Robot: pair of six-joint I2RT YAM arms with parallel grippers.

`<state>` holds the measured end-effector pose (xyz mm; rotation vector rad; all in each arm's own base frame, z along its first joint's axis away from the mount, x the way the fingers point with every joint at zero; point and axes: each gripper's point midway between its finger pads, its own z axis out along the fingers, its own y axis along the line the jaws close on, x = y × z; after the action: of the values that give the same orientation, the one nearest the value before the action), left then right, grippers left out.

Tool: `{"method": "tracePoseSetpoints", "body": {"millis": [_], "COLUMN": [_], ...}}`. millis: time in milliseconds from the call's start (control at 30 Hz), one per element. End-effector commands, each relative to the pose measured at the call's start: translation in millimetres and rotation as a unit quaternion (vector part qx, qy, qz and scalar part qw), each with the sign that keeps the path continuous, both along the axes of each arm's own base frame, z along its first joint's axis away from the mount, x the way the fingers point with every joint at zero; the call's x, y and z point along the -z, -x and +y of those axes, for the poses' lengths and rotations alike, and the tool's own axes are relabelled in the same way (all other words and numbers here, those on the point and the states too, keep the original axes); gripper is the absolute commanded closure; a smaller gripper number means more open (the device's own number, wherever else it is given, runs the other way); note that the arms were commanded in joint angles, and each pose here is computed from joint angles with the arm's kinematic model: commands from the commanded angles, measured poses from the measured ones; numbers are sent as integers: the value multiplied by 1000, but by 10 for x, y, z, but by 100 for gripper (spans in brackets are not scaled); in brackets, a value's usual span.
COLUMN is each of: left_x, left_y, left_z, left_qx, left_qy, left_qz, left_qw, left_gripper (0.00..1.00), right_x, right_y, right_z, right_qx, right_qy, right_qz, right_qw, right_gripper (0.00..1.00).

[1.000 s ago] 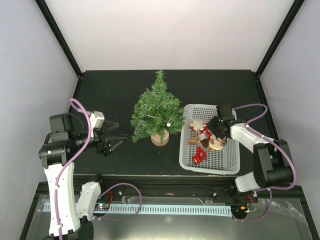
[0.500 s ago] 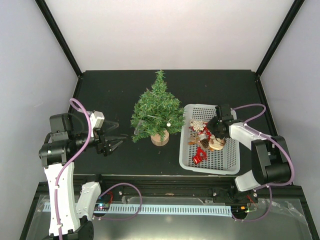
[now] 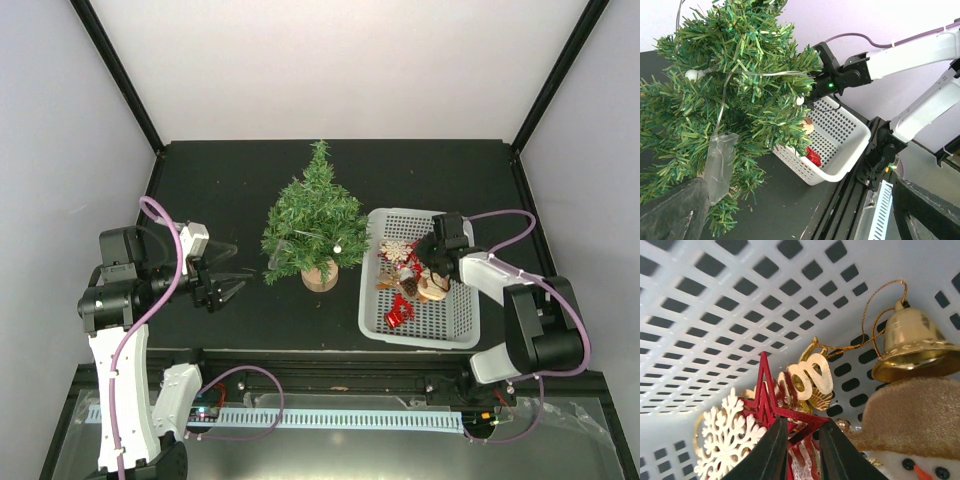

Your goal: Decorate the small christmas tree

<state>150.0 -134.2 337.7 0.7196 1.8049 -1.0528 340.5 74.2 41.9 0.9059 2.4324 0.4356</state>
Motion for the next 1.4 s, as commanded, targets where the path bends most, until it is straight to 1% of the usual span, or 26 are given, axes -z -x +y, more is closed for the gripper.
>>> {"method": "tracePoseSetpoints", "body": {"millis": [0,133,233,400,500,700,933,1100,1167,1200,1267,1367], "left_x": [-46,-46,-44,-38,-36,-35,-31,-1,5,2,-1,-4], "left_y": [26,25,27,31,30,33,30,6,2,9,17,31], "left_z": [-13,-12,-13,-12,-11,-12,-6,8,10,9,7,5], "left_qx": [9,8,9,8,8,7,3,-4,-6,-6,-7,-8], "left_qy": [6,6,7,6,6,6,6,2,2,2,2,1], "left_qz": [-11,-12,-12,-13,-13,-13,-13,-13,-12,-13,-14,-15], "left_qw": [1000,1000,1000,1000,1000,1000,1000,1000,1000,1000,1000,1000], "left_gripper": [1,1,1,1,1,1,1,1,1,1,1,1], "right_x": [-195,-262,-305,-384,-432,-635,-954,-1149,-1157,-1146,-1010,-780], "right_y": [-95,-116,-135,-167,-174,-126,-24,46,41,38,44,61], "right_z": [-51,-53,-51,-48,-45,-86,-110,-119,-78,-68,-31,64], "right_qx": [9,5,2,1,0,1,-16,-34,-52,-55,-65,-80], "right_qy": [11,14,15,15,13,20,31,43,45,45,42,22], "right_qz": [-59,-73,-80,-96,-101,-123,-152,-179,-178,-167,-126,-68], "right_qw": [998,997,997,995,995,992,988,982,982,983,989,994], "right_gripper": [81,83,88,90,93,95,95,98,97,94,84,79]}}
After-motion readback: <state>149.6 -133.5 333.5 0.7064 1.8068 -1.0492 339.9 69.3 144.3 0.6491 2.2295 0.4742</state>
